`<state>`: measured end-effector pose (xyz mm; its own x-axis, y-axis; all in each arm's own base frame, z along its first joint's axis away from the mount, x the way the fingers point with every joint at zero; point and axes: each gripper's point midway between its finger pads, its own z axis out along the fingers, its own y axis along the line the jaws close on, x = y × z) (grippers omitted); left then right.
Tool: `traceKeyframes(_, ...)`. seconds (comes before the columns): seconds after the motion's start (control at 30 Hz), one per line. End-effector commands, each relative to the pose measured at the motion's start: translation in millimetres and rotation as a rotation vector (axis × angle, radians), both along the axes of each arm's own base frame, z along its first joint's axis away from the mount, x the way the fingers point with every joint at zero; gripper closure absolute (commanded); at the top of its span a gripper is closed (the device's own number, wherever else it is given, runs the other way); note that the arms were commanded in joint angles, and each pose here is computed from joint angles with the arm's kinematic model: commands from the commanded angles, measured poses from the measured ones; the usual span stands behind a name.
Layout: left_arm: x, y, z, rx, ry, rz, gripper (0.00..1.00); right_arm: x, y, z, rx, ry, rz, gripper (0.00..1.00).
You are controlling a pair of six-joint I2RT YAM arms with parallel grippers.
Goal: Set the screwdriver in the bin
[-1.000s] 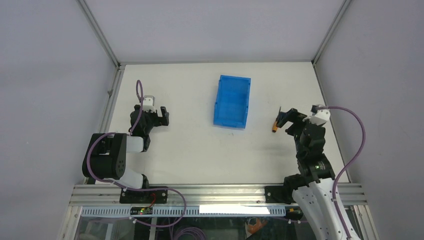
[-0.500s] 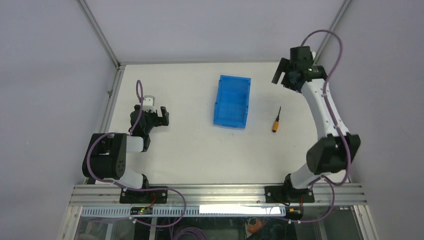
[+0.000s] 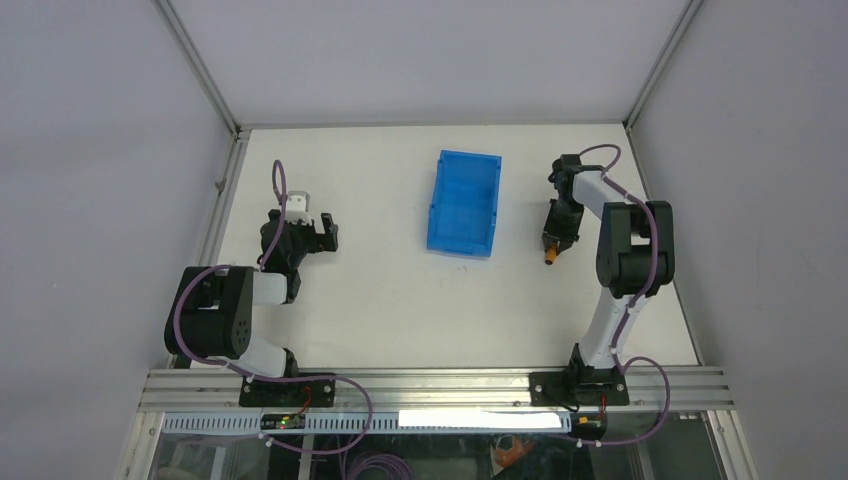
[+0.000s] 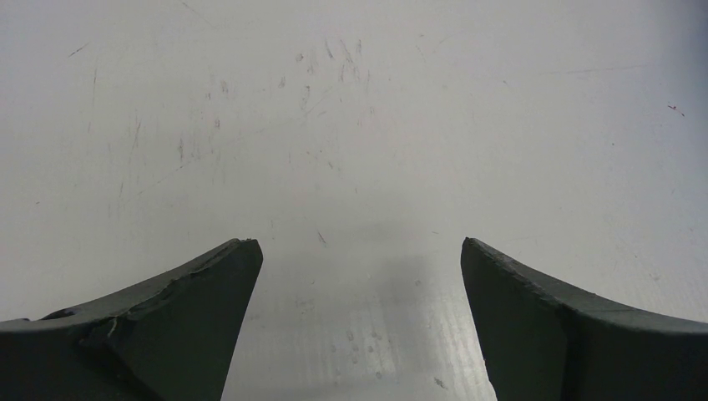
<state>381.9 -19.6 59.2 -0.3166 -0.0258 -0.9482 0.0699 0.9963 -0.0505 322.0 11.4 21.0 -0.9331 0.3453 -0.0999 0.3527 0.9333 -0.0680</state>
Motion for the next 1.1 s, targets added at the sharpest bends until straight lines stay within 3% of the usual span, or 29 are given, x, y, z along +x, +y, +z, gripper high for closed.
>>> traceKeyframes(0.0, 11, 1, 22, -0.012, -0.081, 0.002, 0.01, 17, -8, 2, -0.036, -0.071, 0.003, 0.84)
traceKeyframes(0.03, 11, 1, 22, -0.012, -0.081, 0.002, 0.01, 18, -8, 9, -0.036, -0.084, 0.011, 0.97)
traceKeyframes(0.07, 11, 1, 22, -0.012, -0.081, 0.002, 0.01, 20, -8, 17, -0.038, -0.095, 0.017, 1.00)
traceKeyframes(0.37, 11, 1, 22, -0.012, -0.081, 0.002, 0.01, 22, -8, 147, -0.053, -0.248, 0.019, 1.00)
traceKeyframes(0.5, 11, 1, 22, -0.012, -0.081, 0.002, 0.01, 23, 35, 193, -0.028, -0.359, 0.089, 1.00)
traceKeyframes(0.67, 11, 1, 22, -0.012, -0.081, 0.002, 0.01, 30, 123, 220, 0.042, -0.476, 0.241, 1.00)
traceKeyframes(0.83, 11, 1, 22, -0.012, -0.081, 0.002, 0.01, 40, 188, 204, 0.039, -0.503, 0.353, 1.00)
traceKeyframes(1.07, 11, 1, 22, -0.012, -0.081, 0.002, 0.01, 51, 225, 108, 0.067, -0.348, 0.390, 1.00)
